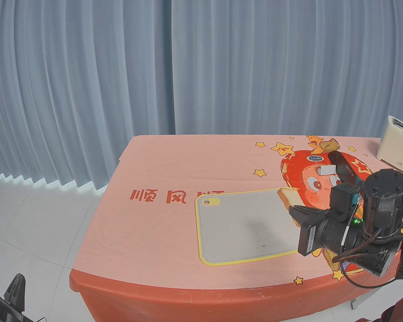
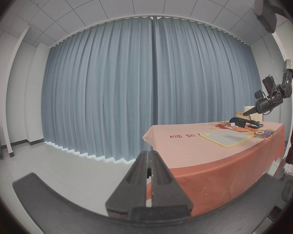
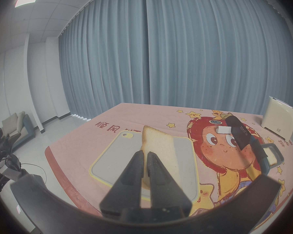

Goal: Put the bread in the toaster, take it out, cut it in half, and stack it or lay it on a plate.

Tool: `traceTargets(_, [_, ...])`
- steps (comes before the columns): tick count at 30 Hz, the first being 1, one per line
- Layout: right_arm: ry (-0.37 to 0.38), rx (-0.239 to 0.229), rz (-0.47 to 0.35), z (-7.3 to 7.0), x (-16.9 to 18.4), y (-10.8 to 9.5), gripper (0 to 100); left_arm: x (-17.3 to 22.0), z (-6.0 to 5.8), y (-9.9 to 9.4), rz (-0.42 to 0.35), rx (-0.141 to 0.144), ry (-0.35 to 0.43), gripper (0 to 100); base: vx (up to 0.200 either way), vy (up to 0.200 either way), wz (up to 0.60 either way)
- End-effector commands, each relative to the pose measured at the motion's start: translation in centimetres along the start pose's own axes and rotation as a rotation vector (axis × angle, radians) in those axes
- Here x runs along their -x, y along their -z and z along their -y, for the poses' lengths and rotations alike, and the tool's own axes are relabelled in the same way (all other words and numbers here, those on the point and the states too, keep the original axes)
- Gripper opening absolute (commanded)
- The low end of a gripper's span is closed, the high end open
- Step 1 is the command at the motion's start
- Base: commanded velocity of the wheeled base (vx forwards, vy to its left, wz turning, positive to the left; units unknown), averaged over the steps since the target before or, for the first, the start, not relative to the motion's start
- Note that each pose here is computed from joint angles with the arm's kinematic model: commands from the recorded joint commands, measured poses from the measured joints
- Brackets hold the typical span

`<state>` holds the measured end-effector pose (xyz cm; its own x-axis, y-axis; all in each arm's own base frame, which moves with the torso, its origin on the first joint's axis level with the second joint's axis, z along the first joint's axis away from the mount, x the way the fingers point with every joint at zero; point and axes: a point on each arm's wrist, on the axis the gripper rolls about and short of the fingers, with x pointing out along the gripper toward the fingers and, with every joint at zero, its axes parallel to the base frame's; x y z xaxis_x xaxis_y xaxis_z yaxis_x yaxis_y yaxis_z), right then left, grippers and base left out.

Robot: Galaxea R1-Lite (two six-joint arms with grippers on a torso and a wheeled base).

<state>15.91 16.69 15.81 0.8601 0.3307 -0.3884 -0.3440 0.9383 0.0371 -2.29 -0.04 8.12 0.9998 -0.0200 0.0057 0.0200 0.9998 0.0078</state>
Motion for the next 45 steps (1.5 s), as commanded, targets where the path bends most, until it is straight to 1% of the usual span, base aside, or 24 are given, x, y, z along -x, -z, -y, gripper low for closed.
traceTargets(1, [-0.005, -0.006, 0.013, 0.1, 0.4, -0.18, 0, 0.0, 0.0, 0.52, -0.001, 0.0, 0.0, 0, 0.0, 0.0, 0.0])
traceTargets(11, [-0.002, -0.005, 0.013, 0.19, 0.49, -0.16, 0, 0.0, 0.0, 0.52, -0.001, 0.0, -0.002, 0, 0.0, 0.0, 0.0])
traceTargets(45, [0.005, -0.002, 0.01, 0.25, 0.54, 0.03, 0, 0.0, 0.0, 0.52, -0.001, 0.002, -0.002, 0, 0.0, -0.2, 0.0])
